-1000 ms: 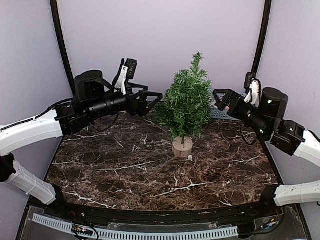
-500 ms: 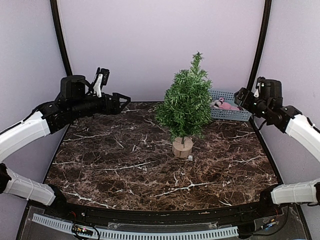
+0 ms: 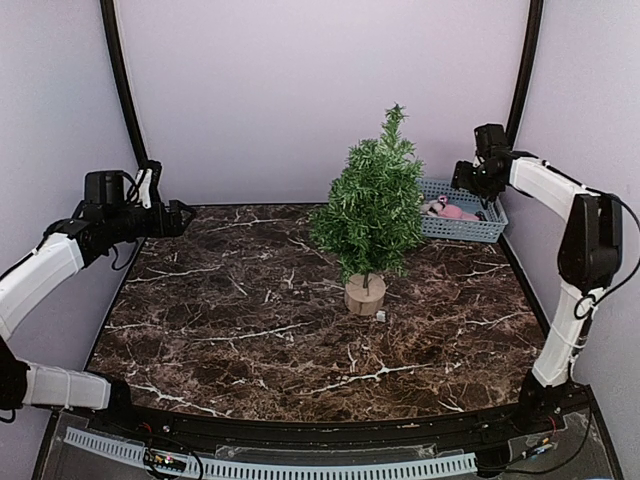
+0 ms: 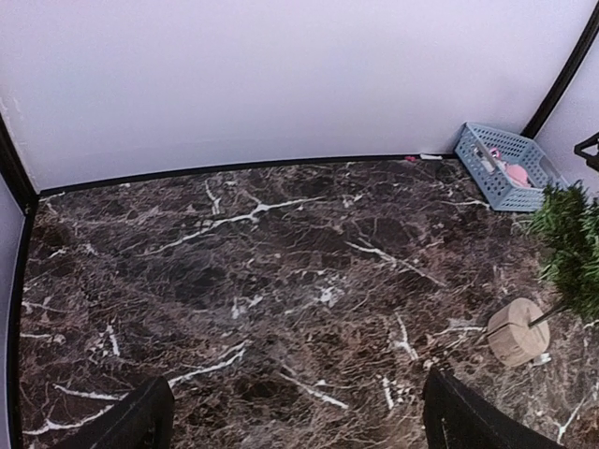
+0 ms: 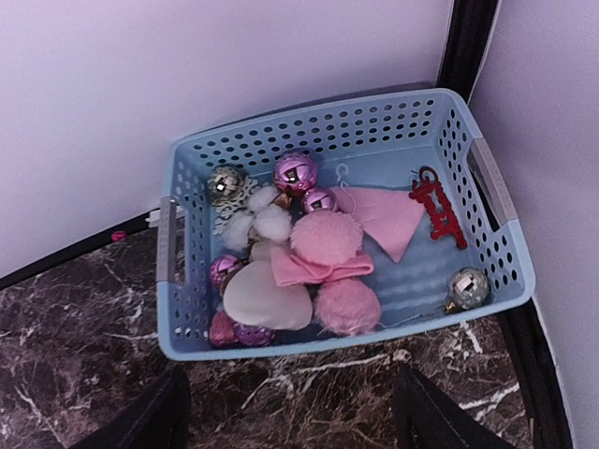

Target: Decorate the small christmas tree

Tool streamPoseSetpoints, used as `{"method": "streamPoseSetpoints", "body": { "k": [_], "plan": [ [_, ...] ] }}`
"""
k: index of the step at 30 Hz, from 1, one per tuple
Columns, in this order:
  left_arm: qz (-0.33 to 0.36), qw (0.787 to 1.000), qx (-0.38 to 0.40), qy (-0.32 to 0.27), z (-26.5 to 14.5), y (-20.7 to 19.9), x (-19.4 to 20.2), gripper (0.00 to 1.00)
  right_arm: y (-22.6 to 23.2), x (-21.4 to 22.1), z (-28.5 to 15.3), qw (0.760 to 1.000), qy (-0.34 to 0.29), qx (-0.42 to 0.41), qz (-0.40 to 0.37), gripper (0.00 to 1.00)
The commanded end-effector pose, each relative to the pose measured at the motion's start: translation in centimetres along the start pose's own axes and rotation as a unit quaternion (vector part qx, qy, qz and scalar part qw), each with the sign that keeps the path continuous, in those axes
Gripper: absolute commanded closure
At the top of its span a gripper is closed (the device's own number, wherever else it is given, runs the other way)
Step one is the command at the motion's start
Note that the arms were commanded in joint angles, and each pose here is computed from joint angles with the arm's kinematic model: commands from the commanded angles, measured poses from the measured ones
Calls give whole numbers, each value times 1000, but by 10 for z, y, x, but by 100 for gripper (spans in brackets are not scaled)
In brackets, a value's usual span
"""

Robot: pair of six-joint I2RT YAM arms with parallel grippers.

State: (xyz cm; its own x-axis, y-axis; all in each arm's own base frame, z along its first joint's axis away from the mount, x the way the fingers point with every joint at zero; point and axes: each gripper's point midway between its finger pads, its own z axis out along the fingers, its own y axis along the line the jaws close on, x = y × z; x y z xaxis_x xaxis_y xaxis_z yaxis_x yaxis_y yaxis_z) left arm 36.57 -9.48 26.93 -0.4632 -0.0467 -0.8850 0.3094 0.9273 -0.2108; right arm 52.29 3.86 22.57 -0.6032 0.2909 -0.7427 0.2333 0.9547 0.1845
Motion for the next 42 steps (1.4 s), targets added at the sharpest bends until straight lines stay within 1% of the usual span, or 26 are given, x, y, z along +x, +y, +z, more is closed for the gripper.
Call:
{"method": "streamPoseSetpoints", "body": {
  "k": [1,4,6,9,13,15,17,20,24,26,28,30,31,35,38,42],
  "plan": [
    [46,998,-21,-25,-3,14,4,5,-19,-4,50,998,37,46,-15,26],
    [73,996,-28,-33,-4,18,5,5,-21,-7,89,997,54,56,-8,27],
    [79,996,-30,-34,-5,19,6,5,-23,-3,119,996,66,59,-1,28],
    [78,996,-33,-35,-4,21,7,5,-23,-8,147,996,62,54,17,28],
    [71,997,-24,-30,1,21,10,6,-41,13,180,993,79,61,55,30],
    [70,997,-23,-26,3,22,11,6,-39,25,192,993,87,48,62,32],
    [69,997,-22,-26,4,22,10,6,-35,35,201,993,95,34,64,38],
    [68,997,-23,-24,5,24,12,6,-35,40,208,993,97,30,65,52],
    [66,997,-23,-21,6,24,13,6,-35,28,198,995,75,31,65,71],
    [66,997,-21,-21,6,24,13,6,-33,13,183,996,52,28,64,82],
    [65,997,-19,-21,5,23,13,6,-33,6,171,997,38,32,61,89],
    [64,998,-14,-21,5,21,13,6,-32,-6,153,998,13,34,56,92],
    [64,998,-13,-21,4,20,14,6,-29,-19,138,998,-6,28,56,93],
    [63,998,-7,-25,1,17,13,6,-28,-39,103,998,-41,23,50,96],
    [63,998,-3,-31,-3,15,11,6,-30,-46,84,998,-49,25,42,96],
    [63,997,0,-37,-7,12,9,6,-30,-48,67,998,-53,22,27,100]
  ]
}}
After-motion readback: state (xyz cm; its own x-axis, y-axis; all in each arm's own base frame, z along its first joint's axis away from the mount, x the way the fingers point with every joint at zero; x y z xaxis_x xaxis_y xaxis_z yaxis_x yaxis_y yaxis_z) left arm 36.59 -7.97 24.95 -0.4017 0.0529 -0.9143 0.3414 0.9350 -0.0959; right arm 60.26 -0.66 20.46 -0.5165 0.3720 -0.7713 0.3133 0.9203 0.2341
